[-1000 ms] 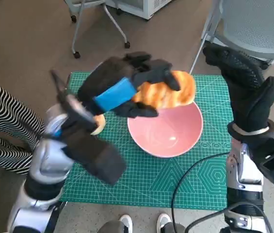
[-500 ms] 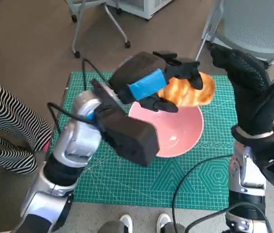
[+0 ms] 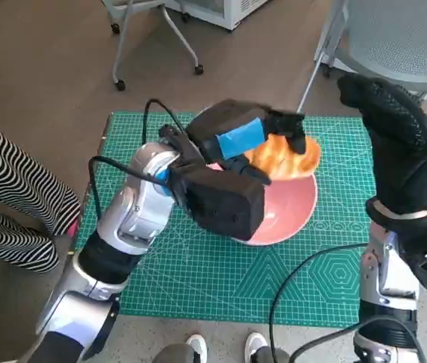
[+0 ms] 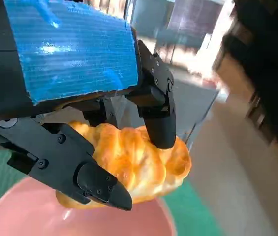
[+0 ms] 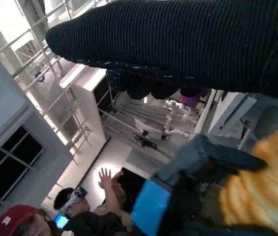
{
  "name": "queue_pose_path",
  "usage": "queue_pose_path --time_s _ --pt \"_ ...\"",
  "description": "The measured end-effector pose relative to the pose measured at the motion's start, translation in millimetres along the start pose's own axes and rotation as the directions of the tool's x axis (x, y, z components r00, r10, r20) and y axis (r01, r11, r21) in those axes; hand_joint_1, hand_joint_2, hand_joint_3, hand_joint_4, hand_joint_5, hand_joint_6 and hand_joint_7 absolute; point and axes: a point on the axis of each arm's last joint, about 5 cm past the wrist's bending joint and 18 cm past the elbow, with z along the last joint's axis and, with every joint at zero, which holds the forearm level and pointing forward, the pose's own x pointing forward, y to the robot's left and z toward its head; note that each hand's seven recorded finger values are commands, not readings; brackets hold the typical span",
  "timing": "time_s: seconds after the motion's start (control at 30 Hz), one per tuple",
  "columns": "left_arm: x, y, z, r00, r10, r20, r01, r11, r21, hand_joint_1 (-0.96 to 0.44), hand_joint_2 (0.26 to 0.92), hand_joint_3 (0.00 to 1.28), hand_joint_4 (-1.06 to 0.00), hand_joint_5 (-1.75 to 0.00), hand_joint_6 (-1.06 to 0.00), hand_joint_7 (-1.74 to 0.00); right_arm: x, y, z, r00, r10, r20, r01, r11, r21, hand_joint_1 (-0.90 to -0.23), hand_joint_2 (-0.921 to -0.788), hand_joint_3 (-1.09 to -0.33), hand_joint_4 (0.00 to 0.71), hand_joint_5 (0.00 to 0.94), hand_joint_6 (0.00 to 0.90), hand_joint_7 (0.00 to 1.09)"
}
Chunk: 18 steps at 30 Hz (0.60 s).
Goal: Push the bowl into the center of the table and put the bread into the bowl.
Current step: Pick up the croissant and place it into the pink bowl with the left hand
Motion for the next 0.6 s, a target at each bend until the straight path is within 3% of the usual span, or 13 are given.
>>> queue_pose_path --time_s 0.03,0.13,0.3,0.6 --pt "0 0.2 -0.8 0.999 -0.029 -0.018 0.028 1.000 -0.003 -0.26 0.823 0.12 -0.15 -0.24 -0.12 -0.53 0.0 0.0 0.0 1.000 0.000 -0.001 0.000 1.000 0.000 -0.664 -0.921 -0.628 0.124 0.005 -0.001 0.60" --pt "0 2.1 -2.0 0.990 -0.117 -0.077 0.117 0.993 -0.005 -0.39 0.817 0.09 -0.07 -0.08 -0.07 -0.43 0.1 -0.1 0.0 1.000 -0.001 -0.003 0.001 1.000 0.001 -0.668 -0.921 -0.628 0.124 0.005 -0.001 0.60" --pt "-3 8.7 -3.1 0.973 -0.187 -0.135 0.188 0.982 -0.005 -0.49 0.832 0.05 -0.02 -0.01 -0.04 -0.34 0.0 -0.2 -0.1 1.000 -0.001 -0.006 0.001 1.000 0.002 -0.667 -0.921 -0.626 0.124 0.005 -0.001 0.60" --pt "-11 18.7 -0.6 0.986 -0.141 -0.092 0.142 0.990 0.010 -0.51 0.844 0.02 0.00 0.00 -0.06 -0.28 0.1 0.3 -0.7 1.000 -0.001 -0.007 0.001 1.000 0.007 -0.663 -0.921 -0.623 0.125 0.005 -0.001 0.60"
